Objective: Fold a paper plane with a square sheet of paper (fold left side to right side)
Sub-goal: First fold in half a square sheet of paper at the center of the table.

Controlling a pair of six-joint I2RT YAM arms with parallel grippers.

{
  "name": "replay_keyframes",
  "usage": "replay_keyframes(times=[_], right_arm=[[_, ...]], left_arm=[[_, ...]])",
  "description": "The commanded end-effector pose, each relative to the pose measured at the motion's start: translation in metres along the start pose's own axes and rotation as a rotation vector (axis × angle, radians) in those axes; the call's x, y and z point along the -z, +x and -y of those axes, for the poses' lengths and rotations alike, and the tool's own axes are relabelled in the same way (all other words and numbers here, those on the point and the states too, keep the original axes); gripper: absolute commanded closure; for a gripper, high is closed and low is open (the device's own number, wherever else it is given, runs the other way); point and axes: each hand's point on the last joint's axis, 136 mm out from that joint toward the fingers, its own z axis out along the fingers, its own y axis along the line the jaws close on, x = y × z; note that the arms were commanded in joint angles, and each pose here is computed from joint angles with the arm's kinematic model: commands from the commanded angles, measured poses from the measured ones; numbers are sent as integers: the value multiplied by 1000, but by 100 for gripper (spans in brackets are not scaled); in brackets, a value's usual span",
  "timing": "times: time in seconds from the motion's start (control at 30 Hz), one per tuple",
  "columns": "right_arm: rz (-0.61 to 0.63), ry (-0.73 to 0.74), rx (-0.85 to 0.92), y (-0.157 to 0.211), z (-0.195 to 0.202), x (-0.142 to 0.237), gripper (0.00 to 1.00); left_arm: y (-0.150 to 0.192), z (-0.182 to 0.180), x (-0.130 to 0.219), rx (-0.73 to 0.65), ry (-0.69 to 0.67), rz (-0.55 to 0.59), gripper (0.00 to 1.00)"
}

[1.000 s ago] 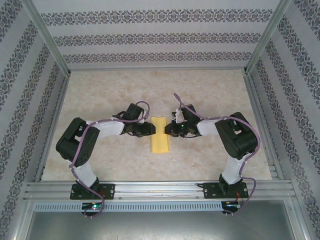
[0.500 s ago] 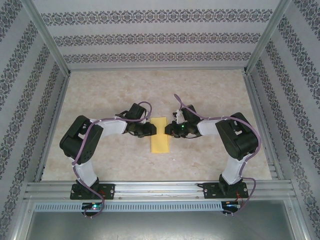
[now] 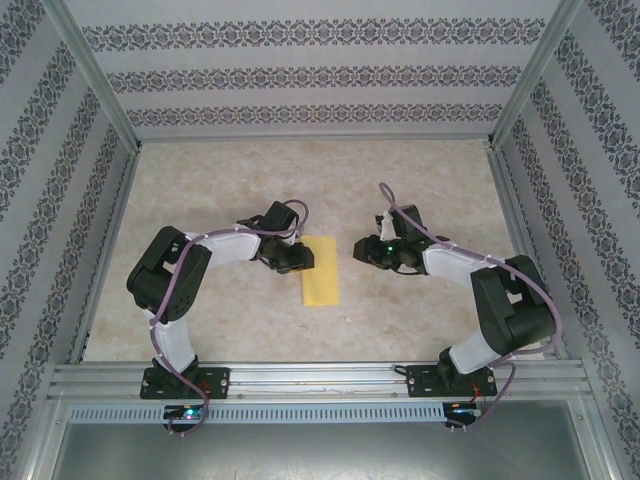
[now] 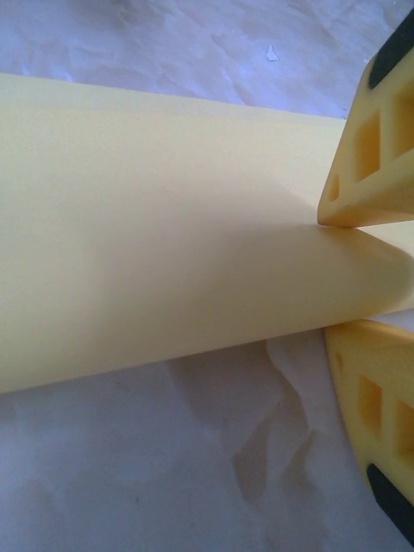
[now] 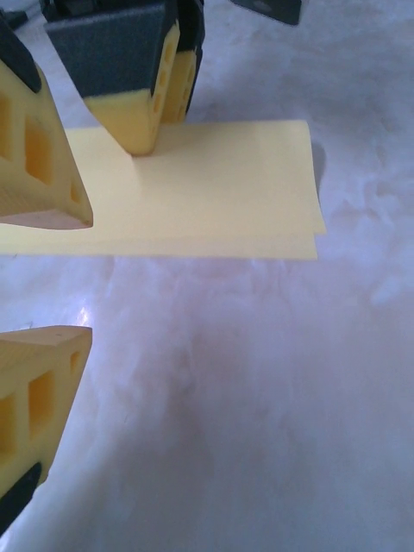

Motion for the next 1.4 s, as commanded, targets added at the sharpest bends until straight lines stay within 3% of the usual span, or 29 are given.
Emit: replay_keyframes(times=[0.0,0.27,1.37], right_arm=[[8,44,11,3,11,7,64],[-4,46,3,6,16,6,65],[-24,27,3,11,14,3,64]], left_arm=[[36,-24,-44,-51,-103,-111,63],[39,-20,-50,-85,-120,-144,58],[46,-23,-68,-64,-146,-187,56]])
